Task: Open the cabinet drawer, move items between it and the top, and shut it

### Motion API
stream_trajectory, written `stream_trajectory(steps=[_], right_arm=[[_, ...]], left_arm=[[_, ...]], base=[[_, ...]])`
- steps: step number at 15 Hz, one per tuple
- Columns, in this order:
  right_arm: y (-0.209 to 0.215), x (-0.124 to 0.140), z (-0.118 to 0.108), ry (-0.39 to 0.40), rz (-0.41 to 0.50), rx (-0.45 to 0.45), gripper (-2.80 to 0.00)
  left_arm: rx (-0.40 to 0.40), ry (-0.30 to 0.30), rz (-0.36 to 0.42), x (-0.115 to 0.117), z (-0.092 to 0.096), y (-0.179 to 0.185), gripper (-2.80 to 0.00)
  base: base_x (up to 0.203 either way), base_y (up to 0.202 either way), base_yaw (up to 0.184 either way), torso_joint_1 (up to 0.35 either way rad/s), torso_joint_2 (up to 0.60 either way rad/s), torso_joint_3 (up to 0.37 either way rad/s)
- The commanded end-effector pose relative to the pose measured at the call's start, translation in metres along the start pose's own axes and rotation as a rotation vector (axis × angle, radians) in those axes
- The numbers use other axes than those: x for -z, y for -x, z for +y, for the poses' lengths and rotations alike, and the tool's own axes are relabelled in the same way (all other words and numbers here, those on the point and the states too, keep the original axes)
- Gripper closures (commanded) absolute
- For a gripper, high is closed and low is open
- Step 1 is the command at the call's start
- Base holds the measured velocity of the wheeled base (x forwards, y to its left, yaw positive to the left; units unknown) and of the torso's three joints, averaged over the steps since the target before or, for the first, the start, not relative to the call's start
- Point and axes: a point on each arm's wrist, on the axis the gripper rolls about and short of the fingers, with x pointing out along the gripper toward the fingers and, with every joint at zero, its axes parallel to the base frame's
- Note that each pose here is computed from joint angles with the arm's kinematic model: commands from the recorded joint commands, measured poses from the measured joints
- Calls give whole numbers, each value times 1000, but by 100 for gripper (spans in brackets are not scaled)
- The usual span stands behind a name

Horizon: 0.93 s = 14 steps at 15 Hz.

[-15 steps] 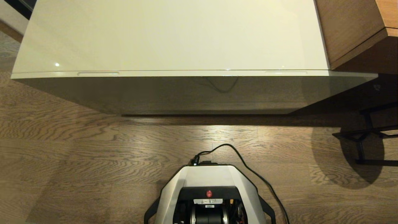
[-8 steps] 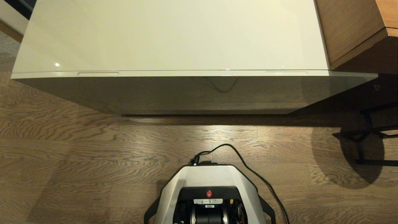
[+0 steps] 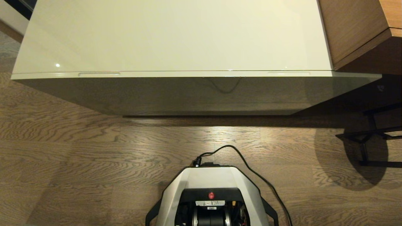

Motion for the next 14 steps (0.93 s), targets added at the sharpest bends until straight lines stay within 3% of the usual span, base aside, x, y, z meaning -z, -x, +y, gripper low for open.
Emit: stream_trajectory(steps=[1,14], right_arm=[[0,0,0,0,2,-1,0],[0,0,0,0,2,1,0]], left_arm=[[-2,0,1,0,0,0,0],[0,0,1,0,0,0,0]], base=[[0,0,0,0,0,0],[0,0,0,0,0,0]])
